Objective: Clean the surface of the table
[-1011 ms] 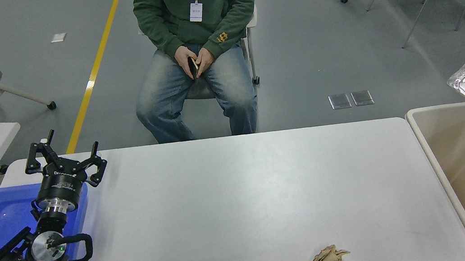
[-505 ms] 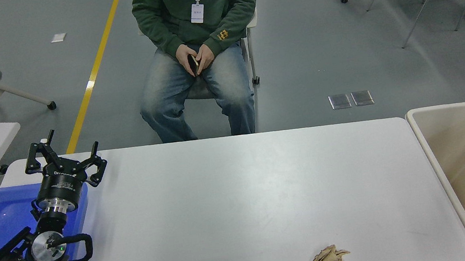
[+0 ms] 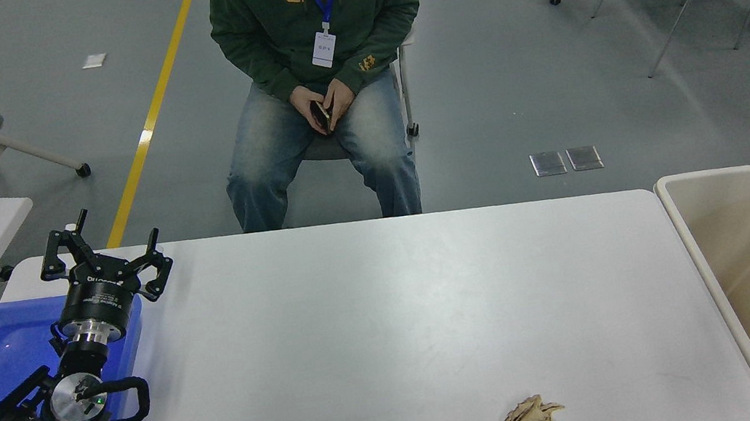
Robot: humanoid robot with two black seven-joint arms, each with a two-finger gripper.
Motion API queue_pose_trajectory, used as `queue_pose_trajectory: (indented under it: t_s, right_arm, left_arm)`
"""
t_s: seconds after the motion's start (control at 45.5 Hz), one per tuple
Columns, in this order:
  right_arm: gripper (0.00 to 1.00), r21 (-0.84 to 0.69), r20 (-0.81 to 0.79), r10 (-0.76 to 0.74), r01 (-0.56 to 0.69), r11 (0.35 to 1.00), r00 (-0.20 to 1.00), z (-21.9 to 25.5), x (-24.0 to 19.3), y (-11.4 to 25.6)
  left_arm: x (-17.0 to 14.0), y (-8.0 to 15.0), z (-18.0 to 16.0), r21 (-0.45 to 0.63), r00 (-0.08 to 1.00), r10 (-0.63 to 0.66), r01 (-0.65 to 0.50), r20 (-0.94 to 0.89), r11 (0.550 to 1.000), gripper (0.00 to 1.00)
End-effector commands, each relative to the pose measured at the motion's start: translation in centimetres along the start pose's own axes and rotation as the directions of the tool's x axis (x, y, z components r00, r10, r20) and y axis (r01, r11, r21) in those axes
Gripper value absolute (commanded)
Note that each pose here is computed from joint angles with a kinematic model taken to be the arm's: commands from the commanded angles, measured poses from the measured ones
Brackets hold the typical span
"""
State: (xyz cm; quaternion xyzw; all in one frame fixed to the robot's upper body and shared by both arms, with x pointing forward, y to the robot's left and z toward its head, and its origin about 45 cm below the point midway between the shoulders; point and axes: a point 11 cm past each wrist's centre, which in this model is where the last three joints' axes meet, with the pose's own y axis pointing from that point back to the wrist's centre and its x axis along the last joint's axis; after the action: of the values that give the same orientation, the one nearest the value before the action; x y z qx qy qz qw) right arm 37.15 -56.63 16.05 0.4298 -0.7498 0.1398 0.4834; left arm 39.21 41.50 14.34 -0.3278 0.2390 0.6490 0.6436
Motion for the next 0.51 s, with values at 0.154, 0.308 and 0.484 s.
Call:
queue_pose_trajectory:
  t_s: [0.154, 0.308, 0.484]
  right_arm:
    - [1.00, 0.029, 0.037, -0.038, 0.037, 0.999, 0.999, -1.5, -0.2, -0.3]
    - [1.00, 0.056, 0.097, -0.075, 0.069, 0.996, 0.992, -2.3, 1.0, -0.6]
    - [1.00, 0.125, 0.263, -0.139, 0.110, 0.986, 0.955, -4.7, 2.7, -0.2]
  left_arm:
    - [0.0, 0.0, 0.0, 0.000, 1.000, 0.000, 0.000, 0.000, 1.000, 1.00]
    - [0.0, 0.0, 0.0, 0.001, 1.000, -0.001, 0.001, 0.001, 1.000, 1.00]
    - [0.0, 0.0, 0.0, -0.001, 1.000, 0.001, -0.001, 0.000, 1.000, 1.00]
